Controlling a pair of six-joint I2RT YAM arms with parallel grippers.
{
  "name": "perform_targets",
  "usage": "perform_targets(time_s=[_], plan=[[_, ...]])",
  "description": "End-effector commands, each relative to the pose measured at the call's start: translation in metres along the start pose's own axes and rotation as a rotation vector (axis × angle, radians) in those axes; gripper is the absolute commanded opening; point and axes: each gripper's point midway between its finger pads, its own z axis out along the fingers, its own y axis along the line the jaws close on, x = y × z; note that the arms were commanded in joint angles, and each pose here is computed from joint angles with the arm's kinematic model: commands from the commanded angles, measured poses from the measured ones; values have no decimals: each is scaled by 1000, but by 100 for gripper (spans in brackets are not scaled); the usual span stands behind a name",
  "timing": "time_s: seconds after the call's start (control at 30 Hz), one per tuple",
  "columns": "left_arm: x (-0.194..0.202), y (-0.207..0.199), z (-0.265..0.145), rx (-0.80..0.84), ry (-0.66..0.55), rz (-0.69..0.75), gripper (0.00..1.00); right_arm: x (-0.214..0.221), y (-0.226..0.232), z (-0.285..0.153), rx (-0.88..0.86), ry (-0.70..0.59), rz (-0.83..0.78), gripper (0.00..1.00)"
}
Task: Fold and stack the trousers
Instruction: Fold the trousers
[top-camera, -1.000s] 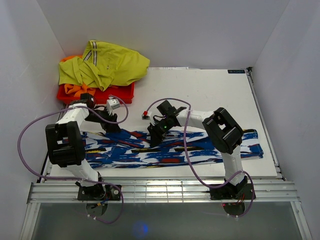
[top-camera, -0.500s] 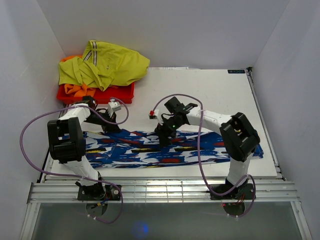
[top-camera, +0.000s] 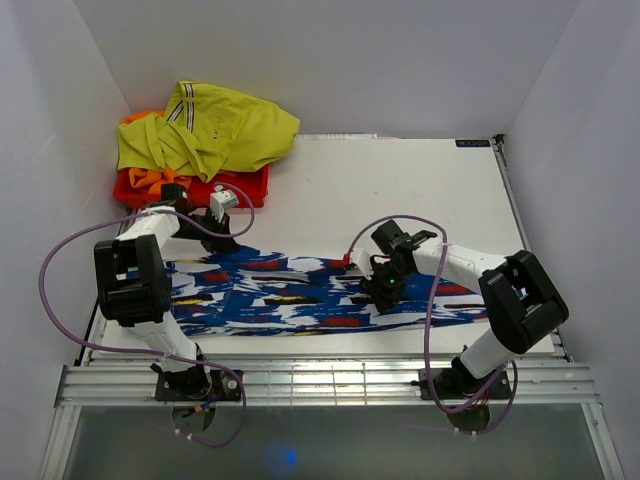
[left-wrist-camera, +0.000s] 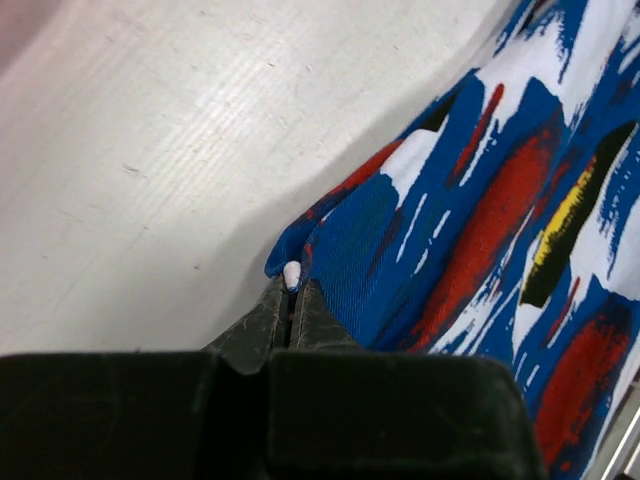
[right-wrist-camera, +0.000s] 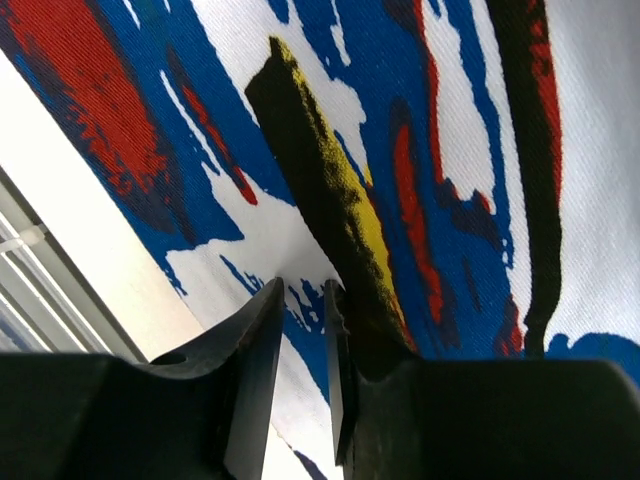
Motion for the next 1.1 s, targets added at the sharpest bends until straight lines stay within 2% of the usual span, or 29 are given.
perform_targets(time_s=[0.0, 0.03, 0.13, 0.27, 0.37, 0.47, 0.53, 0.57, 0.63, 0.67, 0.73, 0.77, 0.8, 0.9, 1.0, 1.07], plan=[[-32, 31, -9, -132, -84, 54, 0, 54, -22, 18, 115, 179, -13, 30], [-27, 38, -10, -180, -70, 17, 0, 62, -22, 20, 118, 206, -9, 29], [-37, 62, -23, -313, -108, 51, 0, 88, -16, 30, 94, 273, 5, 29], [-42, 84, -33, -462, -154, 103, 0, 102, -6, 33, 65, 301, 16, 29], [-38, 95, -34, -529, -162, 130, 0, 106, -3, 33, 50, 310, 9, 28], [-27, 100, -26, -519, -132, 134, 0, 107, -2, 32, 38, 317, 4, 27], [-21, 102, -17, -478, -106, 119, 21, 101, 0, 29, 18, 308, 2, 27], [-13, 95, -14, -433, -68, 86, 41, 96, 0, 28, 15, 299, 2, 27], [-35, 96, -22, -405, -81, 82, 51, 72, -3, 21, 11, 233, -11, 30], [-34, 86, -25, -369, -59, 45, 65, 65, -2, 16, 12, 219, -7, 32], [-67, 72, -47, -365, -104, 91, 67, 33, -6, 1, 12, 126, -17, 46], [-68, 60, -53, -349, -97, 77, 85, 24, -6, -7, 14, 102, -5, 52], [-72, 51, -60, -346, -102, 93, 87, 14, -8, -15, 10, 57, 20, 61], [-69, 18, -80, -353, -79, 96, 89, -15, -23, -46, 35, -73, 79, 73], [-40, -9, -85, -339, -3, 92, 89, -25, -39, -62, 50, -154, 124, 77], [-7, -25, -81, -322, 63, 68, 89, -22, -43, -56, 24, -148, 166, 77]])
